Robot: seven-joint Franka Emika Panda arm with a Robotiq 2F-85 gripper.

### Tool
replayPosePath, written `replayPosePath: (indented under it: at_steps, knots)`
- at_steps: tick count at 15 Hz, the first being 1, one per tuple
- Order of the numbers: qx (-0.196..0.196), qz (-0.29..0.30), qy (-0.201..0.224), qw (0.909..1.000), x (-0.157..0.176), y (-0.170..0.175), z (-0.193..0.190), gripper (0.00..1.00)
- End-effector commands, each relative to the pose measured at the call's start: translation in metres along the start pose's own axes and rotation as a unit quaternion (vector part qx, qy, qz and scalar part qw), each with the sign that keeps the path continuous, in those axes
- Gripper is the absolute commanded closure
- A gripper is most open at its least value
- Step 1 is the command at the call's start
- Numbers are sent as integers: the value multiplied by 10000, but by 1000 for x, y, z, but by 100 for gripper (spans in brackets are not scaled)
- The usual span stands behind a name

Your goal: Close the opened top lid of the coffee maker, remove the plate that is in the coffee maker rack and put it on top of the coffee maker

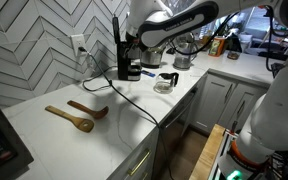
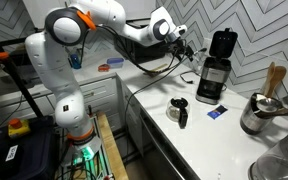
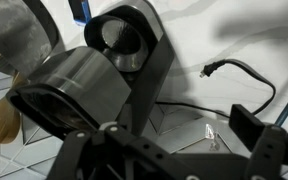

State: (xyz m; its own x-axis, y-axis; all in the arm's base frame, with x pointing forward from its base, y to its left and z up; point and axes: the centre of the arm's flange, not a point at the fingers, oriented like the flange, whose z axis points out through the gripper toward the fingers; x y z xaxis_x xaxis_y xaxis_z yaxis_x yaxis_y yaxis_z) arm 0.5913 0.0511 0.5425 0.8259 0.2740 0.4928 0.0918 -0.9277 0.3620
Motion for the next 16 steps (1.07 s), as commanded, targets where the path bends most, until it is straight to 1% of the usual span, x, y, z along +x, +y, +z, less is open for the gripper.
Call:
replayPosePath:
  at_steps: [1, 5, 9, 10, 11, 12, 15, 16]
  knots:
    - [-250, -353, 125, 9990, 46, -2, 20, 0]
    - [-530, -478, 342, 9969, 73, -5, 29, 0]
    - [-829, -418, 588, 9939, 89, -3, 32, 0]
    - [-875, -416, 717, 9927, 93, -3, 30, 0]
    - [-836, -398, 817, 9923, 96, -4, 28, 0]
    - [-726, -437, 650, 9943, 84, 0, 23, 0]
    - [-738, -425, 733, 9937, 91, -1, 21, 0]
    - [-853, -480, 729, 9925, 89, 0, 22, 0]
